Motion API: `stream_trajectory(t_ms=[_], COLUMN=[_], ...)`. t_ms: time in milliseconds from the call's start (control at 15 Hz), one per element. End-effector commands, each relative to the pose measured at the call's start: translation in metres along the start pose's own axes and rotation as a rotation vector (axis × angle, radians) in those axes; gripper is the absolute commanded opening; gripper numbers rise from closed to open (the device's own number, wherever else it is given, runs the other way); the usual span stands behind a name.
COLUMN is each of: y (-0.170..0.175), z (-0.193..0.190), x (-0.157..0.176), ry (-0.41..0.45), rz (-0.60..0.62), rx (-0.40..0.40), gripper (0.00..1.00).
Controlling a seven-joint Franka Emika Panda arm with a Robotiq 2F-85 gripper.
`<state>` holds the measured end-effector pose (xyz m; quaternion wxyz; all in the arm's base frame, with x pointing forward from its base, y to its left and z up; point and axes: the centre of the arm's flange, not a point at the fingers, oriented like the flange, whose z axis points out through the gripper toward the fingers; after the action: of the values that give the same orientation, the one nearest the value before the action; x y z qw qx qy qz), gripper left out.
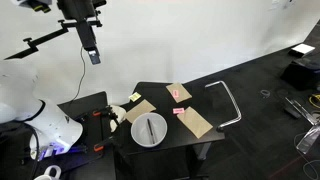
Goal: Take the pen from the bowl and put it on the table
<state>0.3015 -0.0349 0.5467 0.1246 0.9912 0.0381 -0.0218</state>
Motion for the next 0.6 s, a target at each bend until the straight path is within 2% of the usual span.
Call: stream_trajectory(t_ms=[0, 333, 533], y=[0.000, 0.000, 0.003], z=[0.000, 0.000, 0.009], x=[0.000, 0.000, 0.015], ry=[0.000, 0.000, -0.008], rz=[0.000, 0.000, 0.107], rx=[0.000, 0.000, 0.009], gripper=[1.00, 1.00, 1.00])
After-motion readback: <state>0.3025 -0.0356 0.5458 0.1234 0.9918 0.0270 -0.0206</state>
